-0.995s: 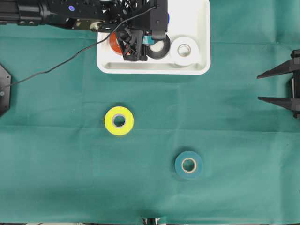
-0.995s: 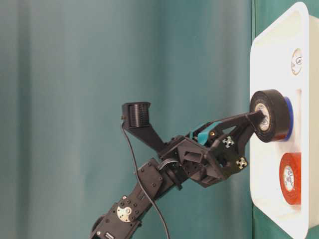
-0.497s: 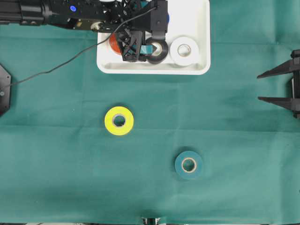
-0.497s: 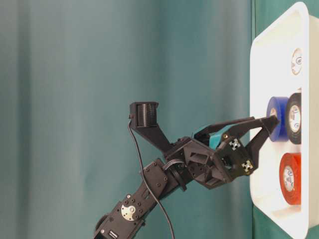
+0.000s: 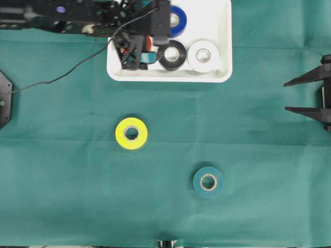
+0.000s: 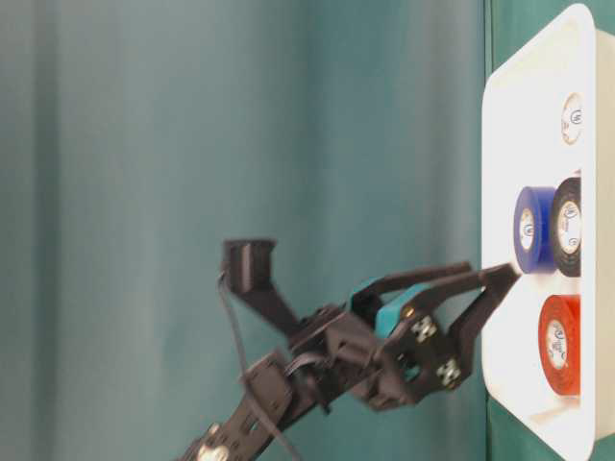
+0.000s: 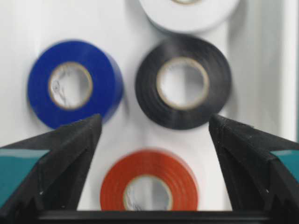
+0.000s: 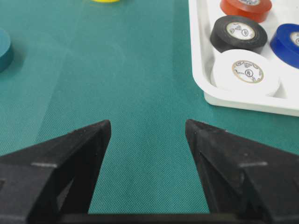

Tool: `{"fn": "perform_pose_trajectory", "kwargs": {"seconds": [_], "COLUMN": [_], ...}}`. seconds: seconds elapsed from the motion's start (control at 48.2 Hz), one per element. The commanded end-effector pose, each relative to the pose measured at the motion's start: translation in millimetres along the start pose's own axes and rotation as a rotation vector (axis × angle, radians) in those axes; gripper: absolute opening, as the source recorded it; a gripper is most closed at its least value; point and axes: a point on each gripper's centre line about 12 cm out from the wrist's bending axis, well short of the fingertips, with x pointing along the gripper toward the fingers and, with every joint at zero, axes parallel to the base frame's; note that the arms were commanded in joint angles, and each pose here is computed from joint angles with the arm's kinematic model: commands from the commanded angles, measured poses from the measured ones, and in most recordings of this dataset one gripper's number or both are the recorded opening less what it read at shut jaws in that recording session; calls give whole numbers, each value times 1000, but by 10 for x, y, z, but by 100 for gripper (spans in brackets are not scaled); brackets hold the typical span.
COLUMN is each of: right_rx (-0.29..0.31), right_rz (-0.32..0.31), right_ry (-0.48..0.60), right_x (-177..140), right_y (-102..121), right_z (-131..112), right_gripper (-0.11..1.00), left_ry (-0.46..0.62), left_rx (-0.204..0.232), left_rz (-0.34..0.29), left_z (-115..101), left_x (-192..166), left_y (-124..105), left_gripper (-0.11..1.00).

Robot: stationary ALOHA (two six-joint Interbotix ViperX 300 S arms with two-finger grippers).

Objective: Put the tape into the white case with the left arm.
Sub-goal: 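Retract the left gripper back to the left side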

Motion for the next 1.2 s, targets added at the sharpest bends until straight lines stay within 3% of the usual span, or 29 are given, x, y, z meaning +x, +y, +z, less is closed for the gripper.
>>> {"fn": "perform_pose_trajectory", "kwargs": {"seconds": [0.0,0.415,0.725,0.995,1.181], "right_rx": [3,2,2,2,2], "right_rz": [2,1,2,2,2], "right_ry": [-12,-10,-12,-12,-13], "right_x": [6,6,6,6,6], "right_y": [2,1,2,2,2], "right_z": [41,39,41,41,47], "right_gripper": [98,98,98,98,98], "left_ry": [-59,-117,-173,-285,-344], "left_rx": [10,79,115,123,105], "left_rz": [10,-40,-61,-48,-45], "left_z": [114,62,-121,-301,-407], "left_x": [-233,-636,-898,-1138,-1268], "left_y": [-32,-424,-641,-746,-796], "left_gripper": [93,93,93,93,93]}}
